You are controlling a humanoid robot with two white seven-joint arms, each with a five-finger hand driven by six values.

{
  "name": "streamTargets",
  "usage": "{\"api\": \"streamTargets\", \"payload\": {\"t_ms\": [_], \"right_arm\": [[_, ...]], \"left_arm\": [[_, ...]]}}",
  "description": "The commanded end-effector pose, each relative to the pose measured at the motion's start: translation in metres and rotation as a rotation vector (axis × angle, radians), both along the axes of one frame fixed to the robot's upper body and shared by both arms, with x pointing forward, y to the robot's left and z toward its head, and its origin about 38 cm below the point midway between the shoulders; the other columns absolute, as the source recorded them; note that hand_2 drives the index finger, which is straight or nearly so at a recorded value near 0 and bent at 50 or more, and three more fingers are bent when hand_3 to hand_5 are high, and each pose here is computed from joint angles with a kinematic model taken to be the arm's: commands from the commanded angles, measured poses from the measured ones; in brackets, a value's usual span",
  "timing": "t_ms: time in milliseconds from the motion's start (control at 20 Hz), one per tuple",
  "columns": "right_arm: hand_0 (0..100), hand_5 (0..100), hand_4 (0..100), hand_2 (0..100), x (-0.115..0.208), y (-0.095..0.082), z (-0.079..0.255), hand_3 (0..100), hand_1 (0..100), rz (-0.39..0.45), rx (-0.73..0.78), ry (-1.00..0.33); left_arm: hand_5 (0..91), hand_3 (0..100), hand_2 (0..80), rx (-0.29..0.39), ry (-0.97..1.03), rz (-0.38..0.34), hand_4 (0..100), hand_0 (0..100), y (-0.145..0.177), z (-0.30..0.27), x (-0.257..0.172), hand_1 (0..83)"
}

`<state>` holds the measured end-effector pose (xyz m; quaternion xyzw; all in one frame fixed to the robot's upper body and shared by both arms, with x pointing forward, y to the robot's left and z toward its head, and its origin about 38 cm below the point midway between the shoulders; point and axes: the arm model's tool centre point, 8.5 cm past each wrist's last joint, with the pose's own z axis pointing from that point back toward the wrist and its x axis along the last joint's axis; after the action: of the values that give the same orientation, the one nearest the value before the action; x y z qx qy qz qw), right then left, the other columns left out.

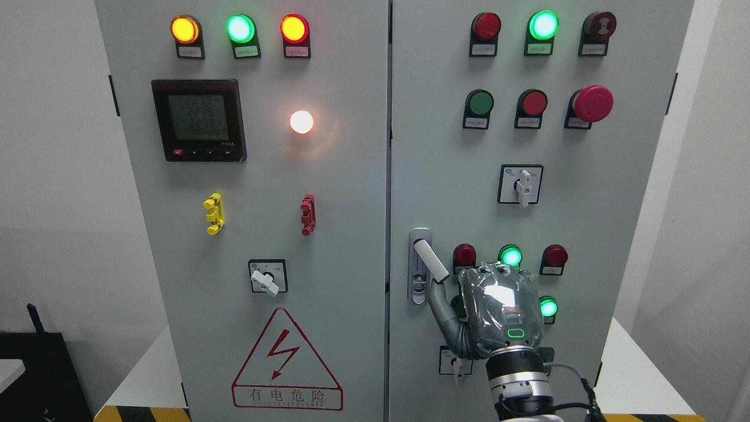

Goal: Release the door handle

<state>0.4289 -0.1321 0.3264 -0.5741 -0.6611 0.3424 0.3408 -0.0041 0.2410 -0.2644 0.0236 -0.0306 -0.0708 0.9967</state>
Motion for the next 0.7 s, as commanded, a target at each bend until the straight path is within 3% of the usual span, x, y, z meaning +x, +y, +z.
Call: {"api": "streamTargets", "payload": {"t_ms": [0,651], "right_arm": [[66,97,92,100,-0.0017,0.0079,0.0037,100,0,0.018,0.024,-0.008],[65,97,92,100,-0.0013,0.0056,0.0033,100,0,0.009,0.026,-0.007]], "left_arm": [[0.0,0,0.0,0.000,0.001,-0.024,0,12,-0.0005,0.0000,0.0000,38.9],[0.0,0,0.0,-0.001,0.000,-0.025,0,12,-0.0005,0.0000,0.0002,38.9]]}}
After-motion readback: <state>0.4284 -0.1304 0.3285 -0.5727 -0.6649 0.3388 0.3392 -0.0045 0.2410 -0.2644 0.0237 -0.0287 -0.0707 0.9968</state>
